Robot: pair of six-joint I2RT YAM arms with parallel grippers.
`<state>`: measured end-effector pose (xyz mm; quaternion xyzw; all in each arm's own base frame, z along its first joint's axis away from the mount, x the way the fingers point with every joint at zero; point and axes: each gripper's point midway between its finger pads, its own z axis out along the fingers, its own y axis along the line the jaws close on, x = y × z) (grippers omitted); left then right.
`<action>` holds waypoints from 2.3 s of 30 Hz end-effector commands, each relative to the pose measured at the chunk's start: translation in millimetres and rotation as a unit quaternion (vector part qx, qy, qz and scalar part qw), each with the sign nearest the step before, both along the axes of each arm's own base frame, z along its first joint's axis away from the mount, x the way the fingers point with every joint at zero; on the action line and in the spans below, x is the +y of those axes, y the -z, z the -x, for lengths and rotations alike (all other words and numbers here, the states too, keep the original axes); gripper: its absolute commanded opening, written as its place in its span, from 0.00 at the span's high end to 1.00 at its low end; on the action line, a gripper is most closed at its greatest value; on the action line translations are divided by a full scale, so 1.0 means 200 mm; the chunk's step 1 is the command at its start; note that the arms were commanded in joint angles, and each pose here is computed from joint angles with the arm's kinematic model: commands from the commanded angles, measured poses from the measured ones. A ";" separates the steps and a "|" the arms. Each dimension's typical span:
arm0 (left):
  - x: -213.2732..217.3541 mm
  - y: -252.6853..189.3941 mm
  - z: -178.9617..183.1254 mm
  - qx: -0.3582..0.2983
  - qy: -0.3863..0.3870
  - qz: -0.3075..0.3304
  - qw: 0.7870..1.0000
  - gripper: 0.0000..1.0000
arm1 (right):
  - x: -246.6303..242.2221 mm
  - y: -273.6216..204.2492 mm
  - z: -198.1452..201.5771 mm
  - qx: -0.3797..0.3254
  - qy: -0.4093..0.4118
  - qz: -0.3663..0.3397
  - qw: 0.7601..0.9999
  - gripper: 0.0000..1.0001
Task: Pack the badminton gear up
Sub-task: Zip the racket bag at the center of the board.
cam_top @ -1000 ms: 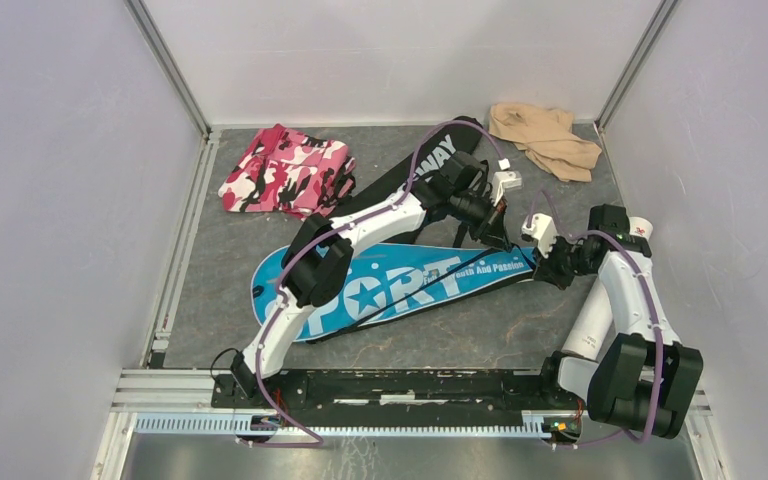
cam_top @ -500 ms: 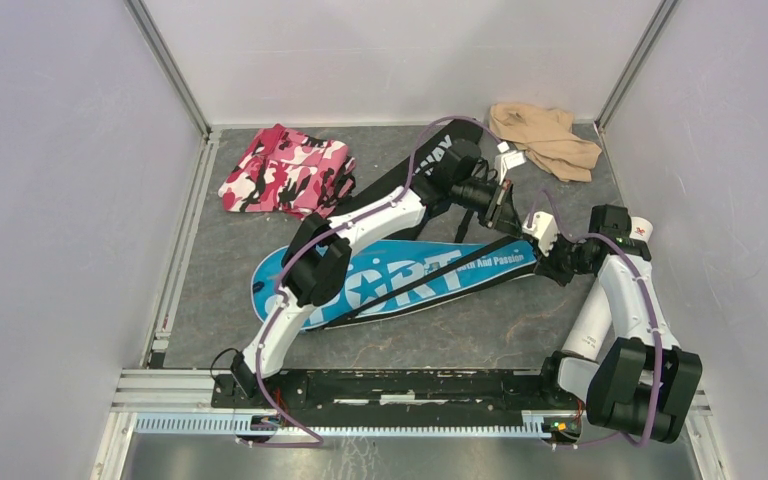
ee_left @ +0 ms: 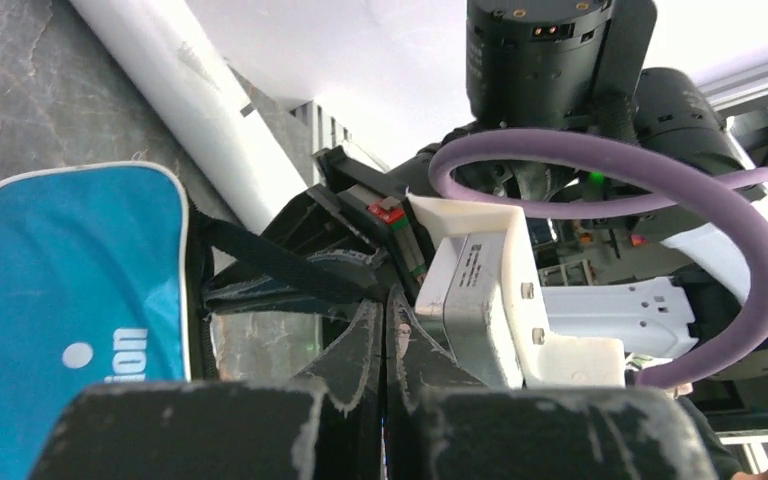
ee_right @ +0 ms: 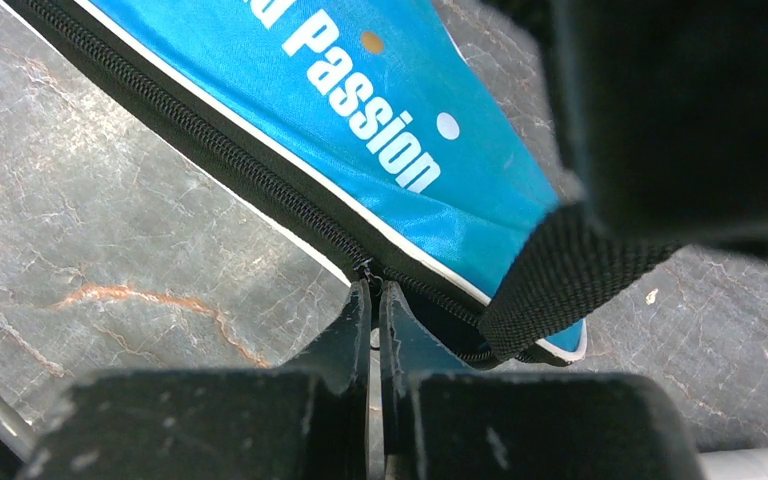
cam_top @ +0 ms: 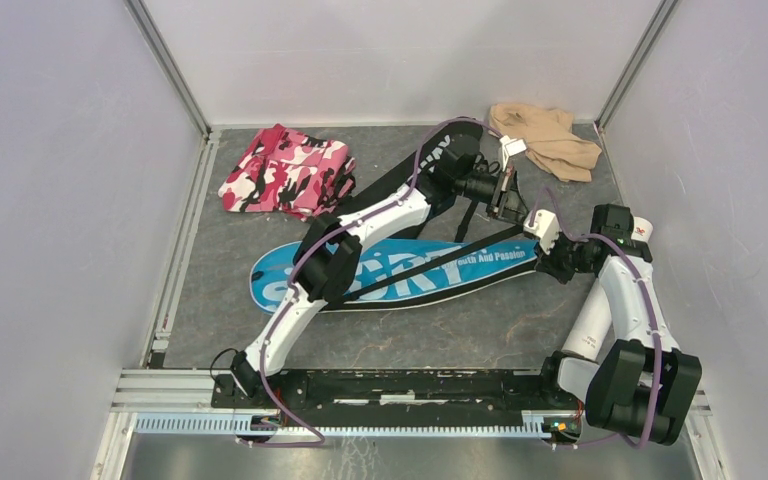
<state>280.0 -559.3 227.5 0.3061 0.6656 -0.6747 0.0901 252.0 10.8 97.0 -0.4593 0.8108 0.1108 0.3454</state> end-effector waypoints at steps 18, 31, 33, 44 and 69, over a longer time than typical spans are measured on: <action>-0.20 -0.24 -0.12 -0.058 -0.044 0.148 0.986 0.94 | 0.17 -0.07 0.09 0.014 -0.028 -0.056 0.998 1.00; -0.25 0.09 -0.29 -0.041 -0.099 0.073 0.992 0.90 | 0.14 -0.07 0.08 0.016 -0.022 -0.041 0.999 1.00; -0.22 0.15 -0.33 -0.039 -0.104 0.053 0.992 0.85 | 0.12 -0.07 0.08 0.018 -0.014 -0.031 0.999 1.00; -0.01 0.51 -0.38 -0.057 -0.097 -0.065 0.991 0.74 | -0.14 -0.08 0.04 0.029 0.037 0.047 0.998 1.00; 0.49 0.20 0.01 -0.381 -0.009 -0.090 0.920 0.21 | -0.05 -0.15 0.00 0.078 0.056 -0.059 0.994 1.00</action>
